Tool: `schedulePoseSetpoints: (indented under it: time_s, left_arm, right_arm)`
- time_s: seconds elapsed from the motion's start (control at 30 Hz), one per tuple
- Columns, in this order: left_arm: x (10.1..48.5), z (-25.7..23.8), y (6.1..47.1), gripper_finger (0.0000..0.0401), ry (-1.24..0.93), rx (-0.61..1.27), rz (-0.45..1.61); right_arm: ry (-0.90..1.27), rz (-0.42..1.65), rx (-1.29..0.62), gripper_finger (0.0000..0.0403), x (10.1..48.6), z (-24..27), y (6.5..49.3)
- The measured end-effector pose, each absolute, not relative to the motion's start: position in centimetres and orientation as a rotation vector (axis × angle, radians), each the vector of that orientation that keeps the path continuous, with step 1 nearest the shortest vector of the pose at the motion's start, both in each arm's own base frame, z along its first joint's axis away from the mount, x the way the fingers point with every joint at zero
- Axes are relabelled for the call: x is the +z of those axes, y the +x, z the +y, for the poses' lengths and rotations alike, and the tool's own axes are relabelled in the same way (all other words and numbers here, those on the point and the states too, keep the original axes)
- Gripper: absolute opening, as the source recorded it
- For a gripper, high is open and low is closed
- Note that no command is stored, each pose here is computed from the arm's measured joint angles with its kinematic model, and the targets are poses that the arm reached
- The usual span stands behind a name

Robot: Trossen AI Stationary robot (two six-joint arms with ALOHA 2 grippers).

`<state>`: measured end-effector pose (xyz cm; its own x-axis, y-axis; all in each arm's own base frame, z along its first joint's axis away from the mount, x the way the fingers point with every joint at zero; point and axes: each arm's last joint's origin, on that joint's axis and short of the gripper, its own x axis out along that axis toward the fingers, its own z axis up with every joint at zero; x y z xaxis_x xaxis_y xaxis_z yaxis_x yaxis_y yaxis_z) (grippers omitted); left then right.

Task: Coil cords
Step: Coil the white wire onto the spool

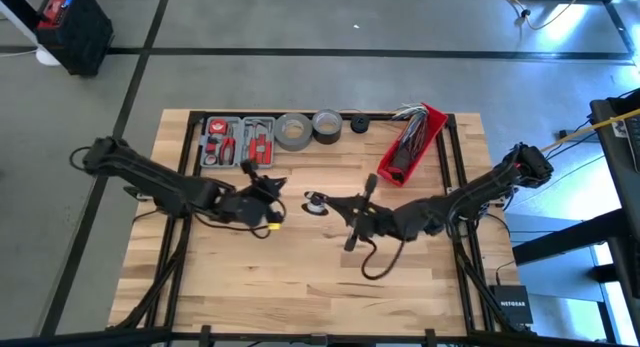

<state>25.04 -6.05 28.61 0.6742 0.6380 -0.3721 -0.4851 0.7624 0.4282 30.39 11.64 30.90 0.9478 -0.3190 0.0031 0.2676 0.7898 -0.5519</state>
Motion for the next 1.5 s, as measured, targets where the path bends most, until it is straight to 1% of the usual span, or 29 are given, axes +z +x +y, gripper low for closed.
schedulePoseSetpoints:
  time_s: [0.07,0.23,0.5,0.7,0.83,0.93,1.07,1.23,1.5]
  left_arm:
    - [29.4,-6.4,24.2,0.0002,0.262,0.631,0.498]
    - [30.4,-7.3,23.1,0.0002,0.242,0.612,0.437]
    - [30.8,-8.3,23.8,0.0002,0.206,0.598,0.361]
    - [30.1,-9.0,25.6,0.0005,0.194,0.527,0.342]
    - [29.5,-9.5,27.4,0.0007,0.214,0.443,0.318]
    - [28.9,-9.6,28.7,0.0007,0.229,0.414,0.304]
    - [27.5,-9.0,30.3,0.0007,0.26,0.439,0.319]
    - [25.9,-8.0,31.8,0.0007,0.286,0.478,0.352]
    - [24.1,-6.6,32.8,0.0007,0.318,0.53,0.423]
  right_arm:
    - [-0.59,0.132,-0.304,0.0005,30.4,10.9,30.7]
    - [-0.573,0.256,-0.292,0.0005,28.9,8.6,31.5]
    - [-0.544,0.362,-0.357,0.0005,26.3,6.0,33.4]
    - [-0.442,0.308,-0.433,0.0005,26.0,4.5,34.3]
    - [-0.398,0.293,-0.455,0.0005,25.7,4.1,34.6]
    - [-0.37,0.274,-0.459,0.0005,25.8,4.1,34.7]
    - [-0.319,0.202,-0.454,0.0005,26.4,4.2,34.8]
    - [-0.252,0.15,-0.362,0.0005,26.7,4.5,35.0]
    - [-0.203,0.066,-0.382,0.0005,28.3,5.5,34.1]
